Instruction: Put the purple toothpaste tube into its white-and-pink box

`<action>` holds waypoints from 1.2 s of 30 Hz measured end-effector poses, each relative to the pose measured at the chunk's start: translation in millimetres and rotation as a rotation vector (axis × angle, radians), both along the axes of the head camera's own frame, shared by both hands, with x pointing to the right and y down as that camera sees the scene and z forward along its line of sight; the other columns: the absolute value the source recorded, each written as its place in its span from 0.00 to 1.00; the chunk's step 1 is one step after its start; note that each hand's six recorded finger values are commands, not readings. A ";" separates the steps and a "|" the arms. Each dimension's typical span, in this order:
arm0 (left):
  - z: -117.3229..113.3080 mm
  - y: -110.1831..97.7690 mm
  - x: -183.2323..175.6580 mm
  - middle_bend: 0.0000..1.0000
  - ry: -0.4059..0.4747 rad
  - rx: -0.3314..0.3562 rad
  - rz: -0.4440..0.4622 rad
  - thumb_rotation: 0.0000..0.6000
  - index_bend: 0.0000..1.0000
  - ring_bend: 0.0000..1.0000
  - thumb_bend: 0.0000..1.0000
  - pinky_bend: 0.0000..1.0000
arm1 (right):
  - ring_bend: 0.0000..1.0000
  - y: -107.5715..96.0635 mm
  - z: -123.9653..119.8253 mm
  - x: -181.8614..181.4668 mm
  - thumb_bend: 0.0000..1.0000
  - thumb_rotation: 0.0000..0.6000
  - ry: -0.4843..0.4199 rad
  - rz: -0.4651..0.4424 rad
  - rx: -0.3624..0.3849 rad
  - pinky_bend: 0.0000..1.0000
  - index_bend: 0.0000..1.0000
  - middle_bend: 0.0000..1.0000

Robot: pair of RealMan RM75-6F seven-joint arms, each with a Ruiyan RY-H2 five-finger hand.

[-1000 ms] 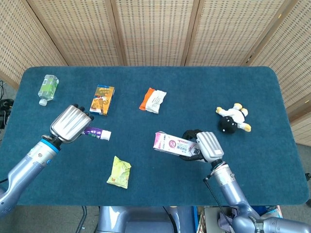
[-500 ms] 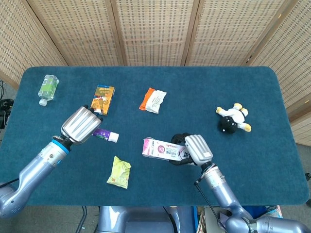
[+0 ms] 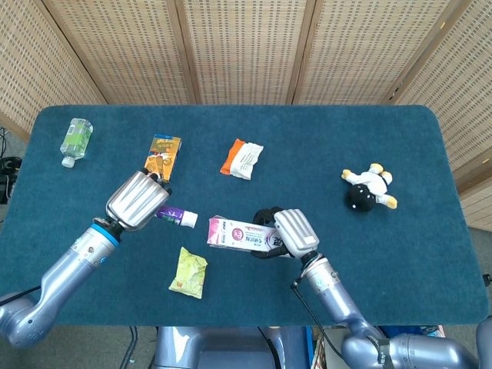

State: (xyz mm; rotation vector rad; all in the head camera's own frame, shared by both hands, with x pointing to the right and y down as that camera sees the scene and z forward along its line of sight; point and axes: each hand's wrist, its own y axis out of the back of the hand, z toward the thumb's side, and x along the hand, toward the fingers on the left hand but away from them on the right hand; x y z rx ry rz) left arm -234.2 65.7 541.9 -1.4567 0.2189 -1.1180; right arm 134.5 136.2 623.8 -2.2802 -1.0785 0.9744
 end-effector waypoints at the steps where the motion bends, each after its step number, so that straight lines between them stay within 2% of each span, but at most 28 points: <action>1: 0.9 1.2 0.9 0.68 0.000 -0.004 0.003 1.00 0.83 0.54 0.31 0.55 | 0.45 -1.0 1.0 -1.3 0.00 1.00 0.002 0.002 -0.001 0.57 0.60 0.54; 14: 7.6 7.9 6.7 0.68 0.007 -0.027 -0.003 1.00 0.83 0.54 0.31 0.55 | 0.45 -8.8 15.8 -3.8 0.00 1.00 0.032 0.040 0.001 0.57 0.60 0.54; 36: 17.5 9.7 5.4 0.68 -0.042 -0.023 -0.007 1.00 0.83 0.54 0.31 0.55 | 0.45 -9.7 9.0 0.7 0.00 1.00 0.034 0.043 0.008 0.57 0.60 0.54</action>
